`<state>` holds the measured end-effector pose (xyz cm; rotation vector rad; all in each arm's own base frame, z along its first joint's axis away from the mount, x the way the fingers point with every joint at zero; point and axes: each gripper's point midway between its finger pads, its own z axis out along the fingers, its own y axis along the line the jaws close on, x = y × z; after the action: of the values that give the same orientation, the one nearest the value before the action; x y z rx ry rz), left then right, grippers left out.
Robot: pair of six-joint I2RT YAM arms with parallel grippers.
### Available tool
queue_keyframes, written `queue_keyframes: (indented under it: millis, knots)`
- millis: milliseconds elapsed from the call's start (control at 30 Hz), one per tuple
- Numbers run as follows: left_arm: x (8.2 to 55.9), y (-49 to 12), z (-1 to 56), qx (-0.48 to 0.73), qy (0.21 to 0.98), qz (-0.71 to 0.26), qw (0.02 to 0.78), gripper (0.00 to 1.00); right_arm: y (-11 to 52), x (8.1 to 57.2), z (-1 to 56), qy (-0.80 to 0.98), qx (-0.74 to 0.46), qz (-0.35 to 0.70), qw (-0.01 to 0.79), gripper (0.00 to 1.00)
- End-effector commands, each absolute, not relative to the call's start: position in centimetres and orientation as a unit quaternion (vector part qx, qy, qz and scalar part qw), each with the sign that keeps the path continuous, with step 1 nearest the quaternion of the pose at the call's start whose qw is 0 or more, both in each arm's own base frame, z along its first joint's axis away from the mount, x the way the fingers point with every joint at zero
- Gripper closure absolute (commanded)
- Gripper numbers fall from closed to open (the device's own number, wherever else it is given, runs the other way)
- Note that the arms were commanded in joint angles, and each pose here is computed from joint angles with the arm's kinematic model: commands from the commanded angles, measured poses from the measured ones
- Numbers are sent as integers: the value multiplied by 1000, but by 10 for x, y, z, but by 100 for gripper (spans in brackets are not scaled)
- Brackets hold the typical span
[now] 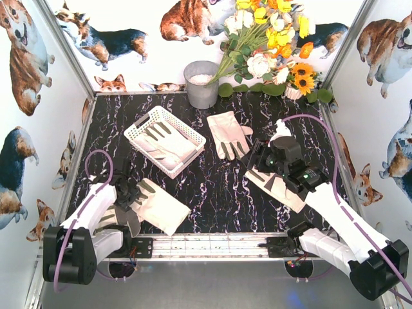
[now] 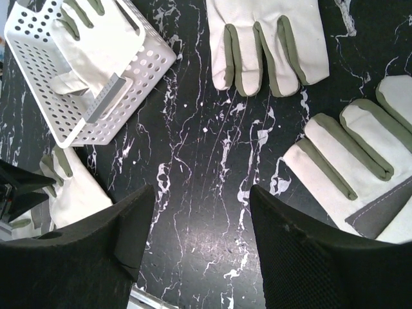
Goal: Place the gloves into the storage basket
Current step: Pick up the glove from the center of the board.
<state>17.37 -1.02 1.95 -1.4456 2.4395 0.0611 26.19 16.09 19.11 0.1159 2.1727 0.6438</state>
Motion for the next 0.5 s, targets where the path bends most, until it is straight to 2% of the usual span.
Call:
queue_keyframes:
  millis: [0, 167, 300, 467]
  knots:
    - [174, -9, 10, -507, 848, 24, 156, 64, 165, 267, 202, 852, 54, 278, 441, 38]
    - [179, -6, 20, -491, 854, 23, 172, 78, 168, 268, 200, 853, 55, 282, 436, 38]
    - [188, -10, 35, -470, 863, 6, 184, 83, 171, 270, 200, 853, 53, 286, 433, 38]
    - [198, -18, 52, -438, 876, -23, 198, 100, 177, 272, 197, 856, 47, 292, 424, 40]
